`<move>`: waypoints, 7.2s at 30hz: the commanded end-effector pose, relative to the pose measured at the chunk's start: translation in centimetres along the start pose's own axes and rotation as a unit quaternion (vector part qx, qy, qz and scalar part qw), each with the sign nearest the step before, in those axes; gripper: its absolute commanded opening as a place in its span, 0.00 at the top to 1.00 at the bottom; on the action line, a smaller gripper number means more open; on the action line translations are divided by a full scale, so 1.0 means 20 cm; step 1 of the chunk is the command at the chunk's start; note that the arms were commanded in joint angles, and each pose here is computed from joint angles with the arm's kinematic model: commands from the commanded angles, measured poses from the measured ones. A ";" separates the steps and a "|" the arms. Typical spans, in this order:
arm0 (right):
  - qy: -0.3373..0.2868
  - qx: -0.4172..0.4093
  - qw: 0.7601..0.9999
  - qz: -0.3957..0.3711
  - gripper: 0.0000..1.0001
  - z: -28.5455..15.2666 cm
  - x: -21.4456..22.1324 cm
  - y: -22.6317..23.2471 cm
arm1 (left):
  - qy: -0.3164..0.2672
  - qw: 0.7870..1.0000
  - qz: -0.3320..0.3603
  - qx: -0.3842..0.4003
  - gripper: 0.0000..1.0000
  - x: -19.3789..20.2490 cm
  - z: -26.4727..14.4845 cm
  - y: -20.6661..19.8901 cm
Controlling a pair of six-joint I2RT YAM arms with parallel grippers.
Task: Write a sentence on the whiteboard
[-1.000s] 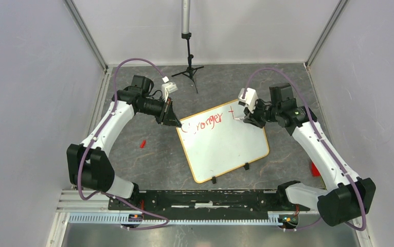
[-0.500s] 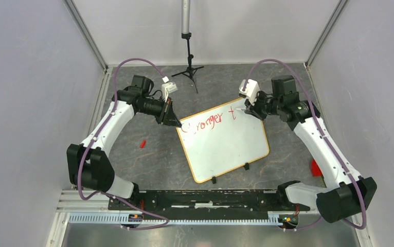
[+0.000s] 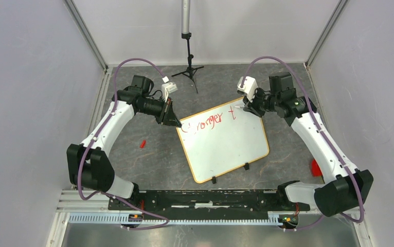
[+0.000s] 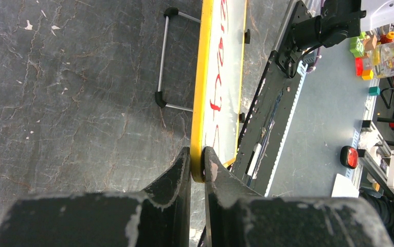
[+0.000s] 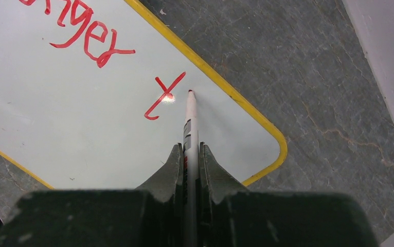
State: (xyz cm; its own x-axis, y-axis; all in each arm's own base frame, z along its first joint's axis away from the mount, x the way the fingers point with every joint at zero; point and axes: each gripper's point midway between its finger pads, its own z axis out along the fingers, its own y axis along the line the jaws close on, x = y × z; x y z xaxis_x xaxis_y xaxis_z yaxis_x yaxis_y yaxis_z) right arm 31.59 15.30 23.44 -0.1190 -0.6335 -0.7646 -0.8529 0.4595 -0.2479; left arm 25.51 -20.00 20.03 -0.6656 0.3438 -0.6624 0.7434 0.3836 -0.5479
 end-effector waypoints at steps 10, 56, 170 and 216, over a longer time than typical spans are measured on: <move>-0.002 0.006 1.000 -0.006 1.00 -0.03 0.05 0.04 | -0.006 1.000 0.013 -0.003 0.97 -0.03 0.00 0.01; 0.005 0.045 0.999 -0.009 1.00 -0.05 0.02 -0.05 | -0.008 1.000 0.015 -0.008 0.98 -0.05 -0.01 0.01; 0.023 0.062 0.998 -0.004 1.00 -0.07 0.02 -0.14 | -0.004 1.000 0.015 -0.007 0.98 -0.04 0.01 0.03; 0.052 0.062 0.997 -0.010 1.00 -0.06 0.12 -0.12 | -0.001 1.000 0.016 -0.006 0.98 -0.02 0.01 0.03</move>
State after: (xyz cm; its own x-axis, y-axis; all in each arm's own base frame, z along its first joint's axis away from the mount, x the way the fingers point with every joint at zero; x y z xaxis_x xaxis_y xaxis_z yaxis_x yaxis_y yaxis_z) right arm 31.82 11.96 22.25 -0.1930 -0.6990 -0.6885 -0.8021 0.5166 -0.2996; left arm 25.57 -19.93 19.66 -0.6745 0.3478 -0.6512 0.7356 0.3913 -0.5530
